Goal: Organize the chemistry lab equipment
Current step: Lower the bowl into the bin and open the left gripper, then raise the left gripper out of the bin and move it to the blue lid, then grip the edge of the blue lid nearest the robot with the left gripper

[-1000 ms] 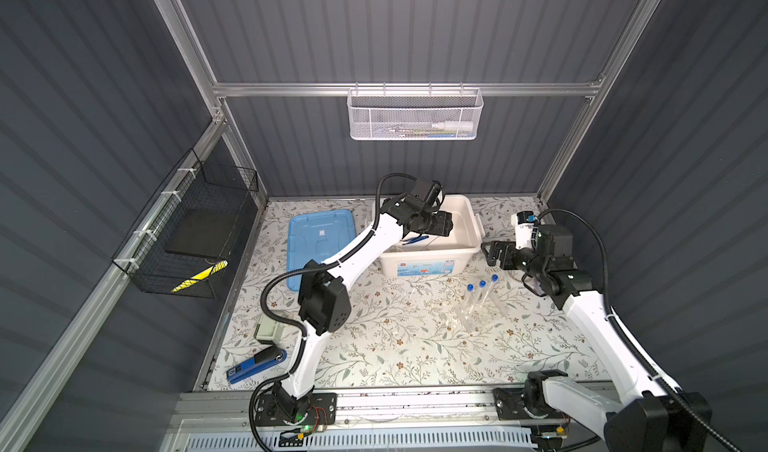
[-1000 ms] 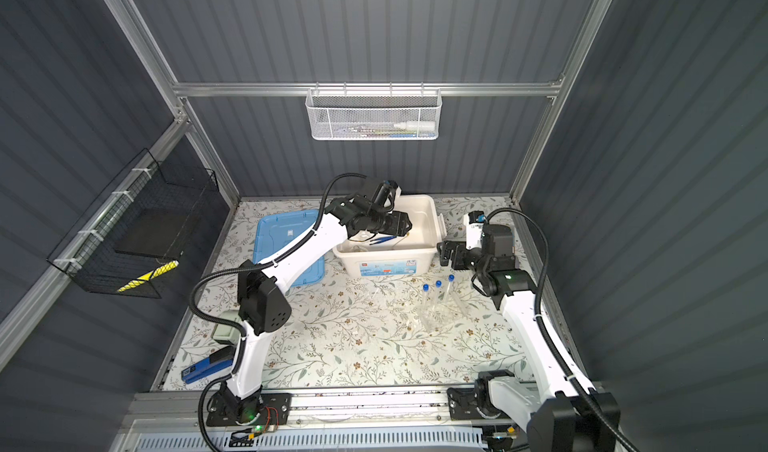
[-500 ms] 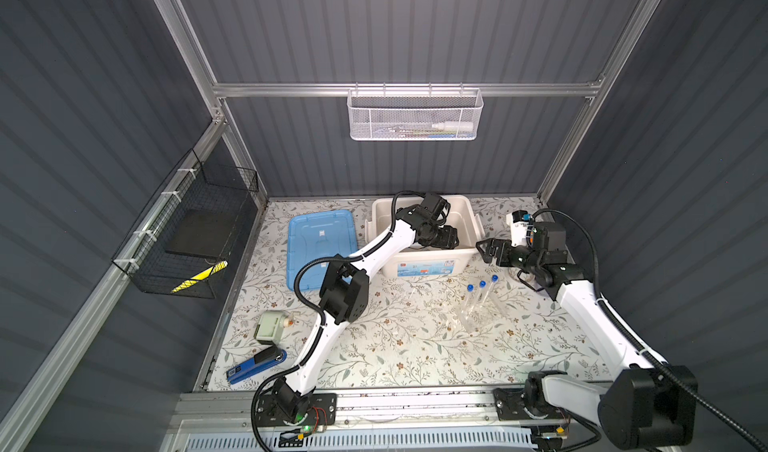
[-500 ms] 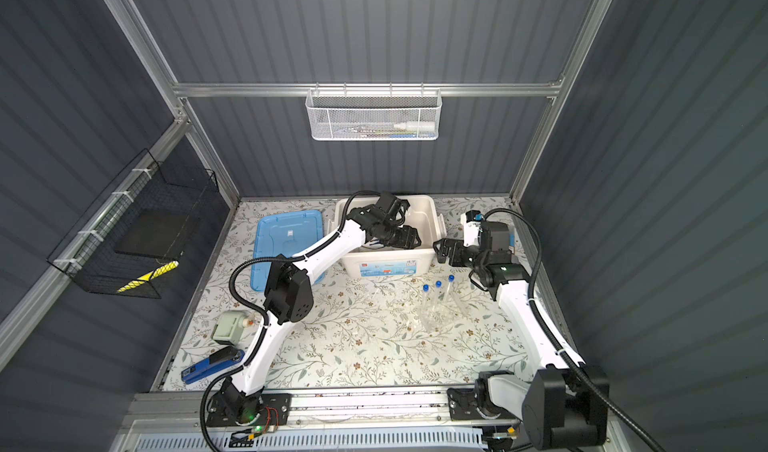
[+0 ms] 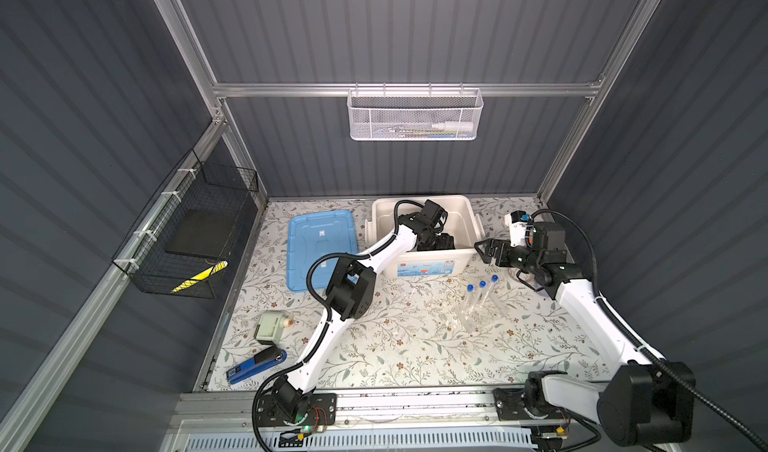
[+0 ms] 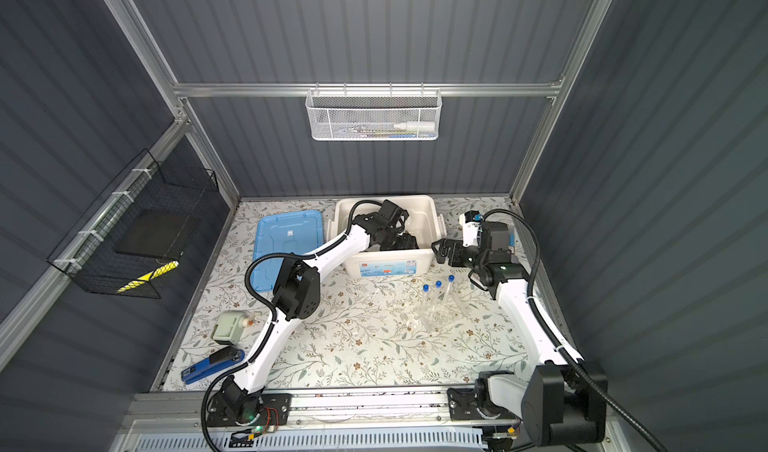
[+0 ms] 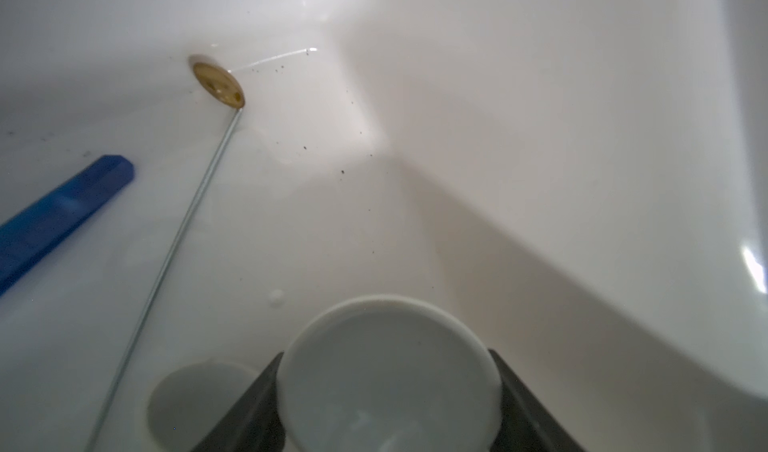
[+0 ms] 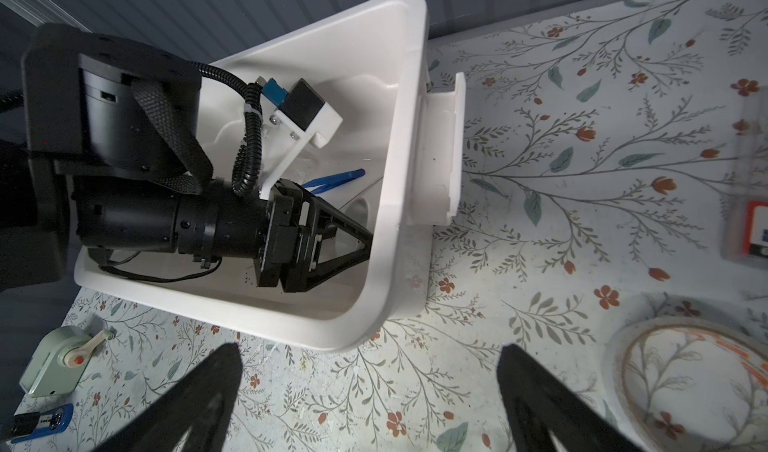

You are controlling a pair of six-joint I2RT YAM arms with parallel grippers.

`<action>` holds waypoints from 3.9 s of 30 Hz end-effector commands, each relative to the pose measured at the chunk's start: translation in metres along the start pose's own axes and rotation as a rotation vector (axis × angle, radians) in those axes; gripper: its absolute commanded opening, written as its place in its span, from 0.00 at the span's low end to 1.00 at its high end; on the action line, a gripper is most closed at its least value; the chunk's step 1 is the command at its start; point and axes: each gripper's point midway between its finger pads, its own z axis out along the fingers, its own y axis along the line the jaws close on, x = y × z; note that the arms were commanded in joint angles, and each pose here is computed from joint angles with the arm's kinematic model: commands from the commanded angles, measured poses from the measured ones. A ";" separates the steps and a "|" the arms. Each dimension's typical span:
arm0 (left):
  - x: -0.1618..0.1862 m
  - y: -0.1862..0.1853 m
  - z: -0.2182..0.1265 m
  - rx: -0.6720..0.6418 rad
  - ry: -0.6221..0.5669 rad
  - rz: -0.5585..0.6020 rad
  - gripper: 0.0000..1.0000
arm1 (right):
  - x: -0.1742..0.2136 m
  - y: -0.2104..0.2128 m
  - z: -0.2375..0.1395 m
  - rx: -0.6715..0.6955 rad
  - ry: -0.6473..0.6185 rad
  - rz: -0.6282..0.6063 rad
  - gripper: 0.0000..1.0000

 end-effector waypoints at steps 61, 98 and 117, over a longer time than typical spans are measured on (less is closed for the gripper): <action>0.054 0.212 -0.317 -0.606 -0.477 -0.397 0.99 | -0.012 0.031 0.041 -0.180 0.086 0.096 0.85; 0.135 0.433 -0.282 -0.650 -0.133 -0.683 0.49 | -0.001 0.018 0.033 -0.089 0.104 0.052 0.86; 0.155 0.361 -0.241 -0.404 -0.095 -0.686 0.25 | 0.001 0.016 0.032 -0.075 0.107 0.053 0.86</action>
